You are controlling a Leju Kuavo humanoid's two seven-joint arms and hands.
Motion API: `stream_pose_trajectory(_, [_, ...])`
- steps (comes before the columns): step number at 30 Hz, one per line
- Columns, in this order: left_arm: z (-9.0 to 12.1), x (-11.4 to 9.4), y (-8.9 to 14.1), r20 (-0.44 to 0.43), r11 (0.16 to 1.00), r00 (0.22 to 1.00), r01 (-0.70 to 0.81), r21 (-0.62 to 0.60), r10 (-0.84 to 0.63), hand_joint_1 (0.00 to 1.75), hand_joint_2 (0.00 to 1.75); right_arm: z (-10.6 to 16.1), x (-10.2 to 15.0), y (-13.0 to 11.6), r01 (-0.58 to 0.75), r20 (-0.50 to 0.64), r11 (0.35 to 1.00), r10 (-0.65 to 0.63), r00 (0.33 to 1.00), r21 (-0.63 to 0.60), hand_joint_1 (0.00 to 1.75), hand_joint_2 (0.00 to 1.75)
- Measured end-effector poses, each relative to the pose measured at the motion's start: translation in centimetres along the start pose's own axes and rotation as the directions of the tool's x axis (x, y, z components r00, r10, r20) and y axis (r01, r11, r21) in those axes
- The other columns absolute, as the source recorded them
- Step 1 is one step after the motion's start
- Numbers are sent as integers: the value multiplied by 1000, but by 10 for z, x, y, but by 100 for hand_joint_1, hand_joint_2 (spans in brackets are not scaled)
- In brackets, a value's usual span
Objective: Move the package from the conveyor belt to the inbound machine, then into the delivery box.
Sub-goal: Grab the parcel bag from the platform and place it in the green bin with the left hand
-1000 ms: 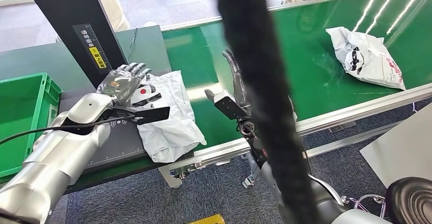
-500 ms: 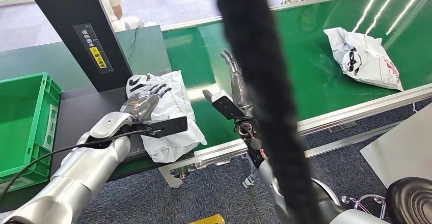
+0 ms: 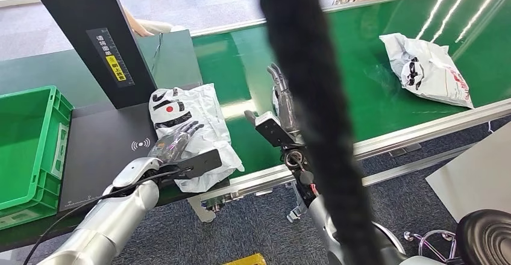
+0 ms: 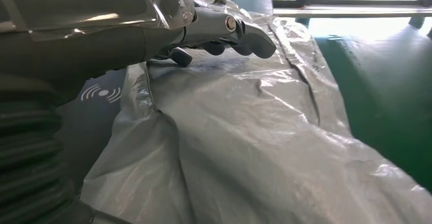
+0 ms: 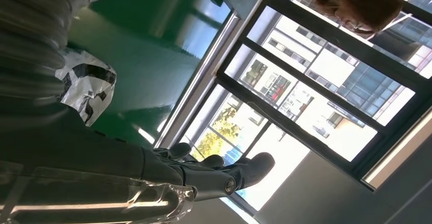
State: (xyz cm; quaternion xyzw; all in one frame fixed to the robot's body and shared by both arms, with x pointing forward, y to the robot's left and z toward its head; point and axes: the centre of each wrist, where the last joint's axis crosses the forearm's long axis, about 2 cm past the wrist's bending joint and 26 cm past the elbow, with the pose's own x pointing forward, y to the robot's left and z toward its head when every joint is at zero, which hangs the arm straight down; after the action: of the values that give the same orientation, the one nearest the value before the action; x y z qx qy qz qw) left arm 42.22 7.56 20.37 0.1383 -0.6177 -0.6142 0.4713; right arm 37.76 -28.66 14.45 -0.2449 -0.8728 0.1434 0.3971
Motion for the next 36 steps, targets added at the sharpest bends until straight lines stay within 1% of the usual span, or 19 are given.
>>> stream_pose_trajectory(6, [8, -17, -16, -44, 996, 995, -89, 16, 89, 0, 175, 5, 0, -4, 0, -8, 1000, 0, 1000, -9, 0, 175])
stream_pose_trajectory(12, [15, -34, -25, -71, 982, 981, -177, 63, 181, 0, 175, 3, 0, -5, 13, -8, 1000, -13, 1000, 2, 0, 175])
stream_pose_trajectory(21, [24, -51, -35, -100, 960, 959, -251, 125, 264, 0, 175, -2, 1, -11, 15, -2, 1000, -15, 1000, -15, 0, 175])
stream_pose_trajectory(25, [28, -58, -38, -115, 954, 953, -265, 139, 281, 9, 175, -3, 0, -16, 15, -3, 1000, -16, 1000, -25, 0, 175])
stream_pose_trajectory(26, [28, -59, -38, -118, 953, 951, -267, 143, 284, 42, 175, -3, 0, -16, 17, -3, 999, -17, 1000, -27, 0, 175])
stream_pose_trajectory(29, [30, -62, -39, -126, 950, 948, -272, 151, 292, 166, 175, -4, 0, -18, 20, -3, 999, -20, 1000, -34, 0, 175])
stream_pose_trajectory(30, [30, -63, -39, -127, 950, 948, -273, 152, 293, 175, 175, -4, 0, -19, 21, -3, 999, -22, 1000, -36, 0, 175])
stream_pose_trajectory(36, [32, -66, -39, -126, 946, 945, -280, 163, 301, 175, 175, -4, 1, -22, 25, 1, 998, -25, 1000, -53, 0, 175])
